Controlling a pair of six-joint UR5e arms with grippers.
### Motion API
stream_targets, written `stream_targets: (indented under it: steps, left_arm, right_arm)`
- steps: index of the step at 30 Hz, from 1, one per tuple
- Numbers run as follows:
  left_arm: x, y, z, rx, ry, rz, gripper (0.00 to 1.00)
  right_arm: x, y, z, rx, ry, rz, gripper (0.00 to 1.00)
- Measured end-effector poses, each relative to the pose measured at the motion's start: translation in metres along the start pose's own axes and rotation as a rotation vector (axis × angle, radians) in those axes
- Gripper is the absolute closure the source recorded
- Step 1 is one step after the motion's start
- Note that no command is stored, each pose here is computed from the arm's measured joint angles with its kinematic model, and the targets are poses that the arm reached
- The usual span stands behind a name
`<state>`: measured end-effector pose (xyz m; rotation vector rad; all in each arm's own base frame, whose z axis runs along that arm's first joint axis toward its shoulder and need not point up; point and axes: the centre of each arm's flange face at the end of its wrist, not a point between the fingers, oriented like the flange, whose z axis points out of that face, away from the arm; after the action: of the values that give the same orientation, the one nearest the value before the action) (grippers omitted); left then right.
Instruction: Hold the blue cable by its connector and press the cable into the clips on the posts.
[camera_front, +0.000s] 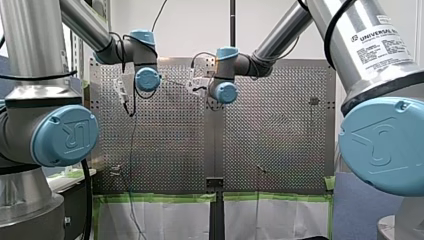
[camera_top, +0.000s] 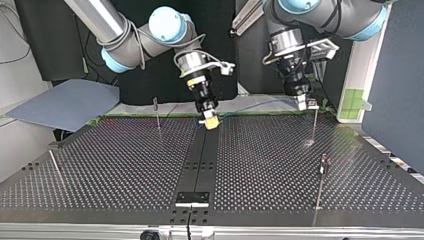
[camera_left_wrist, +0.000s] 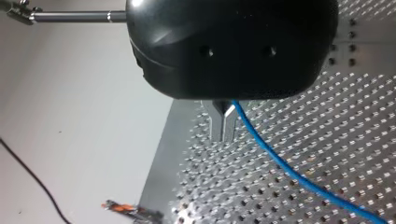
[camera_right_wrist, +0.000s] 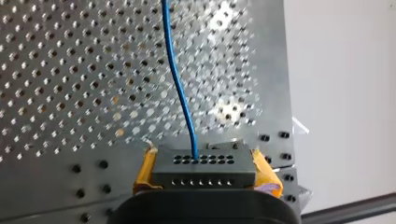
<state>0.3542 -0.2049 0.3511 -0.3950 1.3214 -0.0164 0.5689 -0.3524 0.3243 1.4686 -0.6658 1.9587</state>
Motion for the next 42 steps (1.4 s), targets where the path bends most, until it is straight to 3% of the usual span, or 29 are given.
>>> stream_targets:
  steps: [9, 19, 27, 42]
  left_arm:
    - [-0.029, -0.007, 0.027, -0.025, -0.04, -0.004, 1.0]
    - [-0.051, -0.003, 0.049, -0.057, -0.081, -0.015, 1.0]
    - [-0.068, -0.003, 0.068, -0.05, -0.113, -0.028, 1.0]
    - [-0.054, 0.026, 0.121, -0.052, -0.094, -0.034, 1.0]
  right_arm:
    - [0.024, -0.011, 0.016, 0.024, 0.015, 0.0, 1.0]
    - [0.046, -0.014, 0.03, 0.032, 0.039, 0.004, 1.0]
    - [0.067, -0.016, 0.043, 0.034, 0.073, 0.006, 1.0]
    - [0.078, -0.005, 0.053, 0.034, 0.091, 0.003, 1.0]
